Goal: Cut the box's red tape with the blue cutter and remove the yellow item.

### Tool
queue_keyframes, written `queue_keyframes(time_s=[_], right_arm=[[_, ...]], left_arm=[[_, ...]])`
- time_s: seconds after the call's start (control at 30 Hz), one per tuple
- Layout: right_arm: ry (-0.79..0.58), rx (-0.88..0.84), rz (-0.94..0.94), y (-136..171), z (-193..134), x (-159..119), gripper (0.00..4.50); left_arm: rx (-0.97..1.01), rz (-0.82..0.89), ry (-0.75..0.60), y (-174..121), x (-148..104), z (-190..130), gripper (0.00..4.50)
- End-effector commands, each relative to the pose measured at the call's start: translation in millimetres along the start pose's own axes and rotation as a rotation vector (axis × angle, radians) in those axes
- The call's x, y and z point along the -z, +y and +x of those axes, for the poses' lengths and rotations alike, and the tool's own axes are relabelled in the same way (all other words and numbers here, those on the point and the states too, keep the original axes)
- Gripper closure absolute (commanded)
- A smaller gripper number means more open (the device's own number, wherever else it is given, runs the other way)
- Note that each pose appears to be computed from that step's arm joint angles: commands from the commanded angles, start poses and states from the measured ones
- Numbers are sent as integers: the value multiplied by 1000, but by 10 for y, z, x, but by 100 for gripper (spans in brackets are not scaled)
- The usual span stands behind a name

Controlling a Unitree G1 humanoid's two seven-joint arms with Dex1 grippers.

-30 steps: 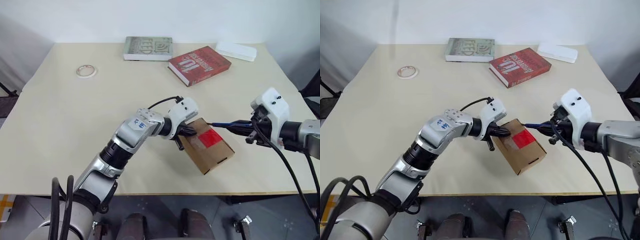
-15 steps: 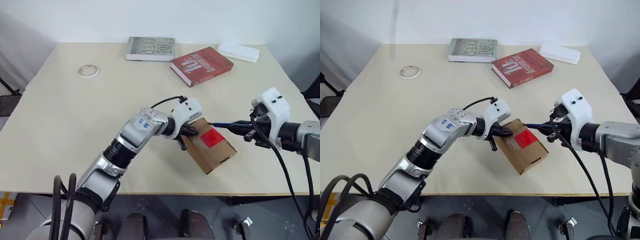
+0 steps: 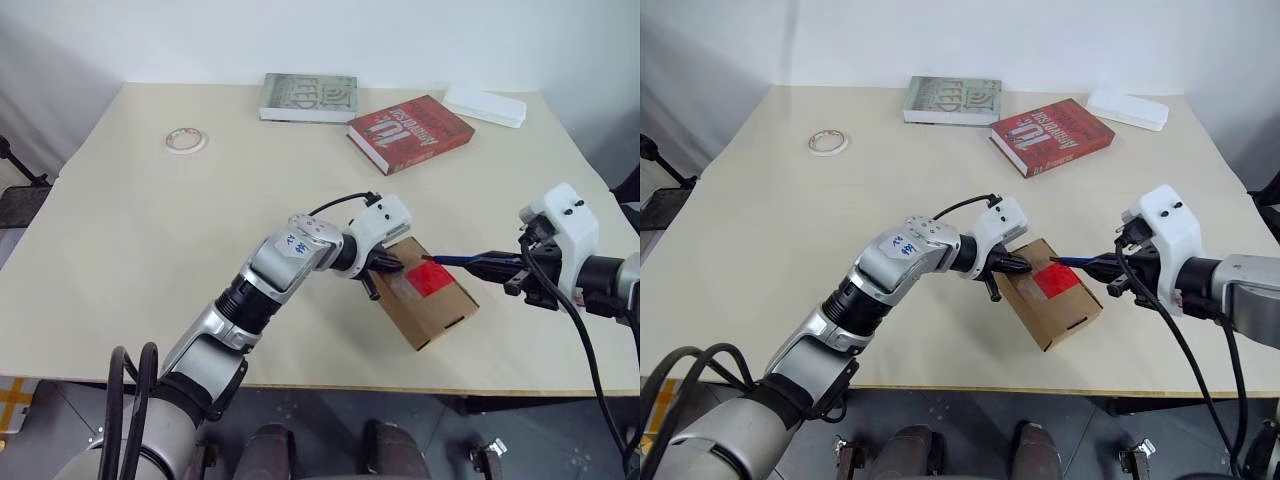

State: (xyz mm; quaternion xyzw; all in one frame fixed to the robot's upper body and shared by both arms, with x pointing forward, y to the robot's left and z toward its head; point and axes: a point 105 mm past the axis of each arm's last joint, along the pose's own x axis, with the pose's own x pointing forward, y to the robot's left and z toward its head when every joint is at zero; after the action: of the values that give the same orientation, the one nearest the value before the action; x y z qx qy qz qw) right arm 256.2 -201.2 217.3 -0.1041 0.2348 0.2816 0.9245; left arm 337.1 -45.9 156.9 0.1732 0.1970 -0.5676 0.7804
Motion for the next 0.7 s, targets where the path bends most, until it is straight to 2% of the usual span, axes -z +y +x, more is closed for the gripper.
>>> queue_keyframes(time_s=[0.03,0.27,0.57,0.7], right_arm=[[-6,52,-24,-49,-84,-34,438],[-98,27,-29,-31,-131,-237,438],[4,37,6,-47,-84,25,438],[-12,67,18,-98,-100,35,438]], left_arm=[[-62,-36,96,108,246,46,448],[-54,-30,85,97,225,51,448],[-54,-29,81,100,215,48,448],[-54,-30,80,102,216,42,448]])
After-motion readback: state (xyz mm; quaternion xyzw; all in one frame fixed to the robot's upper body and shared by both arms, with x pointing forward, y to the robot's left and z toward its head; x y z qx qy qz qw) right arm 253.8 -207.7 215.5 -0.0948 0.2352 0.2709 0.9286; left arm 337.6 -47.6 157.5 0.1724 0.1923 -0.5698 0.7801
